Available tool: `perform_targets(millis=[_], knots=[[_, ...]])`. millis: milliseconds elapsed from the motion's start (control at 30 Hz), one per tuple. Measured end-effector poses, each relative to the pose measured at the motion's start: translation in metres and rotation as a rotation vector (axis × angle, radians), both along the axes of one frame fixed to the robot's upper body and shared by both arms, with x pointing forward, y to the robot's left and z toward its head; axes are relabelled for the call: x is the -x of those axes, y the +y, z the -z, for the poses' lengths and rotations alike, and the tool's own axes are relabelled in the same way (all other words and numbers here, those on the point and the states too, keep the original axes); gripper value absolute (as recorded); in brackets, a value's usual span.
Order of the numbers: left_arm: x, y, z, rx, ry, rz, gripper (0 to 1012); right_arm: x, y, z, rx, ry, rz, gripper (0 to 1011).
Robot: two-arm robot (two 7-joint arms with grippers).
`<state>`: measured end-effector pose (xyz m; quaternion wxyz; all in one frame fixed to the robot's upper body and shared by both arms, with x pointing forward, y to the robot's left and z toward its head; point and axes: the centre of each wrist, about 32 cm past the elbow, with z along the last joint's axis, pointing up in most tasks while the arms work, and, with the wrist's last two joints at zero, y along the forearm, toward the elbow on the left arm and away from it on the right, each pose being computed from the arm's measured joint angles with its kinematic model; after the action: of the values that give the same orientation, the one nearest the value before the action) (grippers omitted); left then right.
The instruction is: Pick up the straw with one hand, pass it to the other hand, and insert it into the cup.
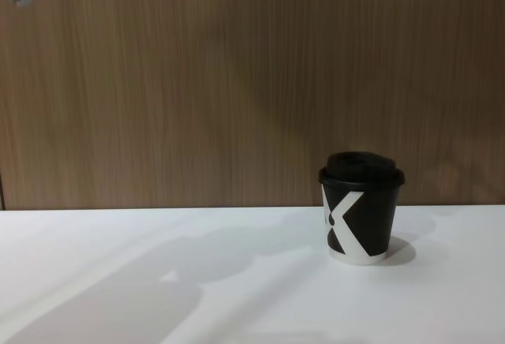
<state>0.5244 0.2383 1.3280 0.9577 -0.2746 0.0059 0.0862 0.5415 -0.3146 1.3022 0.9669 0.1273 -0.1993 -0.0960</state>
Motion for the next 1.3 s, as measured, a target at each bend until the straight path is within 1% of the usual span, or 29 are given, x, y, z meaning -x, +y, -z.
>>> perform_targets(millis=[33,100,133,167,200,233,267,367,433,533,767,800,900,933,967,1000,1033,1167,1233,1267,1300], knots=[[0.0,0.0,0.0,0.0,0.0,0.0,389,0.0,0.0,0.0,0.0,0.0,0.0,6],[-0.0001,-0.0001,0.0,0.0,0.0,0.0,348,0.0,0.0,0.0,0.0,0.0,0.0,6],[-0.0001,-0.0001,0.0,0.0,0.0,0.0,292,0.0,0.0,0.0,0.0,0.0,0.0,6],[-0.0001,-0.0002,0.0,0.0,0.0,0.0,292,0.0,0.0,0.0,0.0,0.0,0.0,6],[-0.0001,-0.0002,0.0,0.001,0.0,0.0,249,0.0,0.0,0.0,0.0,0.0,0.0,6],[-0.0002,-0.0003,0.0,0.001,0.0,-0.001,235,0.0,0.0,0.0,0.0,0.0,0.0,6],[-0.0002,-0.0003,0.0001,0.001,0.0,-0.001,178,0.0,0.0,0.0,0.0,0.0,0.0,6],[-0.0002,-0.0005,0.0001,0.001,0.001,0.0,97,0.0,0.0,0.0,0.0,0.0,0.0,6],[-0.0003,-0.0006,0.0002,0.001,0.001,0.0,63,0.0,0.0,0.0,0.0,0.0,0.0,6],[-0.0003,-0.0006,0.0001,0.001,0.001,0.0,40,0.0,0.0,0.0,0.0,0.0,0.0,6],[-0.0004,-0.0006,-0.0001,0.001,0.001,-0.001,10,0.0,0.0,0.0,0.0,0.0,0.0,10],[-0.0004,-0.0005,-0.0001,0.001,0.001,-0.001,8,0.0,0.0,0.0,0.0,0.0,0.0,43],[-0.0004,-0.0005,-0.0002,0.001,0.001,-0.001,8,0.0,0.0,0.0,0.0,0.0,0.0,89],[-0.0004,-0.0005,-0.0002,0.001,0.001,-0.001,10,0.0,0.0,0.0,0.0,0.0,0.0,135],[-0.0004,-0.0005,-0.0001,0.001,0.001,-0.001,10,0.0,0.0,0.0,0.0,0.0,0.0,156],[-0.0004,-0.0005,-0.0001,0.001,0.001,-0.001,10,0.0,0.0,0.0,0.0,0.0,0.0,212],[-0.0004,-0.0005,-0.0001,0.001,0.001,-0.001,8,0.0,0.0,0.0,0.0,0.0,0.0,212],[-0.0004,-0.0005,-0.0001,0.001,0.001,-0.001,10,0.0,0.0,0.0,0.0,0.0,0.0,344],[-0.0004,-0.0006,-0.0001,0.001,0.001,-0.001,8,0.0,0.0,0.0,0.0,0.0,0.0,381],[-0.0004,-0.0005,-0.0001,0.001,0.001,-0.001,10,0.0,0.0,0.0,0.0,0.0,0.0,439],[-0.0004,-0.0006,-0.0001,0.001,0.001,-0.001,10,0.0,0.0,0.0,0.0,0.0,0.0,468]])
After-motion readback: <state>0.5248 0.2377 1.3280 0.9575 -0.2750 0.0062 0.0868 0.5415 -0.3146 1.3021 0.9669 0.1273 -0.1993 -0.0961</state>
